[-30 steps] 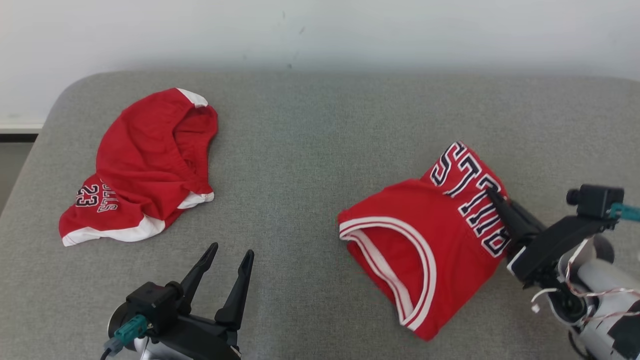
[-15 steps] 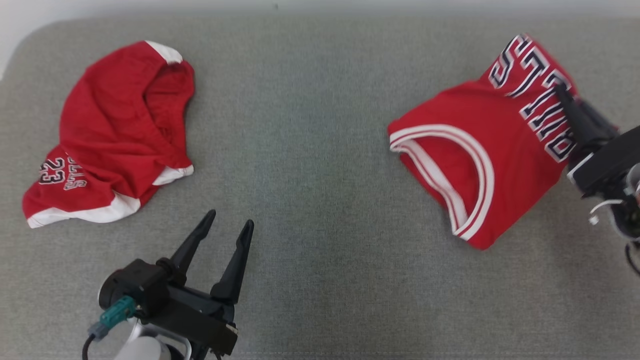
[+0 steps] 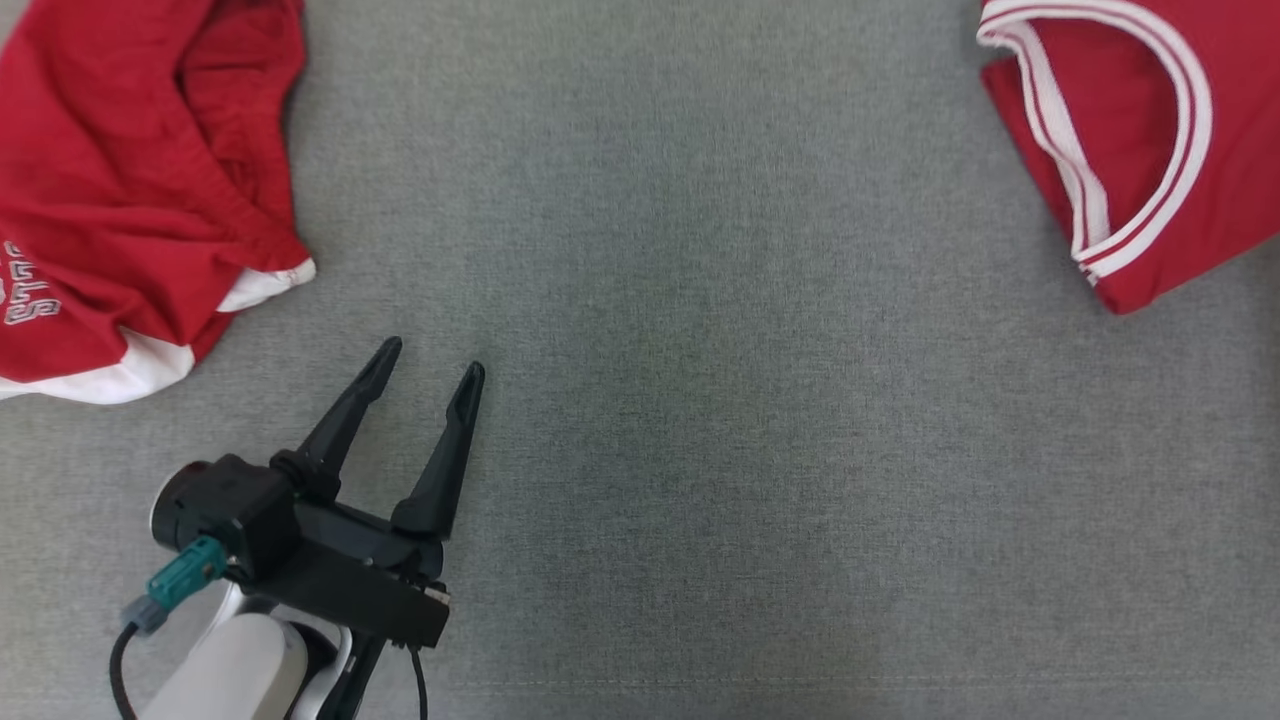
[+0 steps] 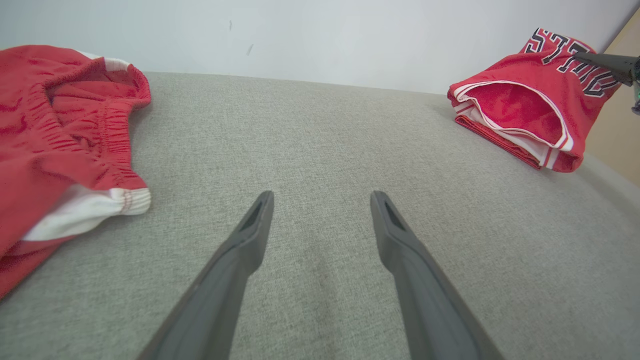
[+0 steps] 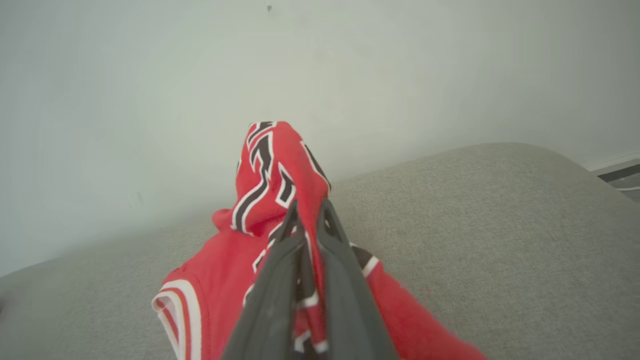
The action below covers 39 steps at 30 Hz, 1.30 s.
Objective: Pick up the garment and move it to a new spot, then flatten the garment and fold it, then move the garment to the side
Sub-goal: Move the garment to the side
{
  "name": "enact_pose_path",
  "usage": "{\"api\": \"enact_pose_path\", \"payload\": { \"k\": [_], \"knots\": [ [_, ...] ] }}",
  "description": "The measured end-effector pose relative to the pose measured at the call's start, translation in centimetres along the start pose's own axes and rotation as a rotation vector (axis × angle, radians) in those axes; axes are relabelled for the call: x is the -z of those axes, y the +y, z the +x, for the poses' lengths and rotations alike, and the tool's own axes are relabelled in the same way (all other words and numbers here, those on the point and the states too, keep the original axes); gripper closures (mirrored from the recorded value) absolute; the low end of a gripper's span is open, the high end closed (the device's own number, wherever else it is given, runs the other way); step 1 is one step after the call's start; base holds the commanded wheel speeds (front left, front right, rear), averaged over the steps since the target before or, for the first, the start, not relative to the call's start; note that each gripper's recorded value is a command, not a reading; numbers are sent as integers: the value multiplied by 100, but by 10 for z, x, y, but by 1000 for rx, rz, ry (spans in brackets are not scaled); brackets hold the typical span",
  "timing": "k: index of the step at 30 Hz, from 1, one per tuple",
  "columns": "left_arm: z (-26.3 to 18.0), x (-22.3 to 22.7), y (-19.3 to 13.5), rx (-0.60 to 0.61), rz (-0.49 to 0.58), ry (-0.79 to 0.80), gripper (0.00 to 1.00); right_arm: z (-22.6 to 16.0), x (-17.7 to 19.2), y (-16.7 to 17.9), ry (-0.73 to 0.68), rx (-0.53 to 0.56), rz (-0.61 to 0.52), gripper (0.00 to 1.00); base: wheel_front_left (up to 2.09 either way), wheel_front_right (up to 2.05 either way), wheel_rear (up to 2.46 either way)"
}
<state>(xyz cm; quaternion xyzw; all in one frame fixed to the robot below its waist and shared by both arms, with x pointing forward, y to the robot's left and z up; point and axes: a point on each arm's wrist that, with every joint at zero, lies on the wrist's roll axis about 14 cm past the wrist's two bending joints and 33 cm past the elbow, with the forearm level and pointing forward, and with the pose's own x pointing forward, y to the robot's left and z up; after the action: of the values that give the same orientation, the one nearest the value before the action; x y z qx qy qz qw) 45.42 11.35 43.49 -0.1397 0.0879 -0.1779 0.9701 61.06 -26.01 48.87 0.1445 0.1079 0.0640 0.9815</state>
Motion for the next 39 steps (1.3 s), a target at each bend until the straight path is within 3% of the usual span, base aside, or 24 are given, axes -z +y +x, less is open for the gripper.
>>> {"api": "enact_pose_path", "payload": {
  "k": [6, 13, 33, 34, 35, 36, 37, 39],
  "knots": [
    [11, 16, 4, 8, 4, 33, 0, 11, 26, -12, 10, 42, 28, 100, 0, 0, 0],
    [20, 22, 2, 25, -2, 43, 0, 8, 21, -43, -17, 148, 1, 100, 0, 0, 0],
    [26, 16, -3, 40, 3, 22, 0, -11, 14, -103, 21, 397, -255, 100, 0, 0, 0],
    [25, 15, -2, 39, 4, 21, 0, -11, 14, -103, 23, 402, -263, 85, 0, 0, 0],
    [25, 15, -2, 38, 5, 21, 0, -10, 13, -103, 23, 404, -266, 56, 0, 0, 0],
    [25, 15, -2, 37, 5, 20, 0, -9, 12, -103, 18, 403, -270, 16, 0, 0, 0],
    [25, 14, -2, 37, 5, 19, 0, -9, 11, -102, 18, 401, -278, 0, 0, 0, 0],
    [24, 13, -2, 36, 6, 18, 0, -9, 11, -102, 20, 402, -285, 0, 0, 0, 0]
  ]
}}
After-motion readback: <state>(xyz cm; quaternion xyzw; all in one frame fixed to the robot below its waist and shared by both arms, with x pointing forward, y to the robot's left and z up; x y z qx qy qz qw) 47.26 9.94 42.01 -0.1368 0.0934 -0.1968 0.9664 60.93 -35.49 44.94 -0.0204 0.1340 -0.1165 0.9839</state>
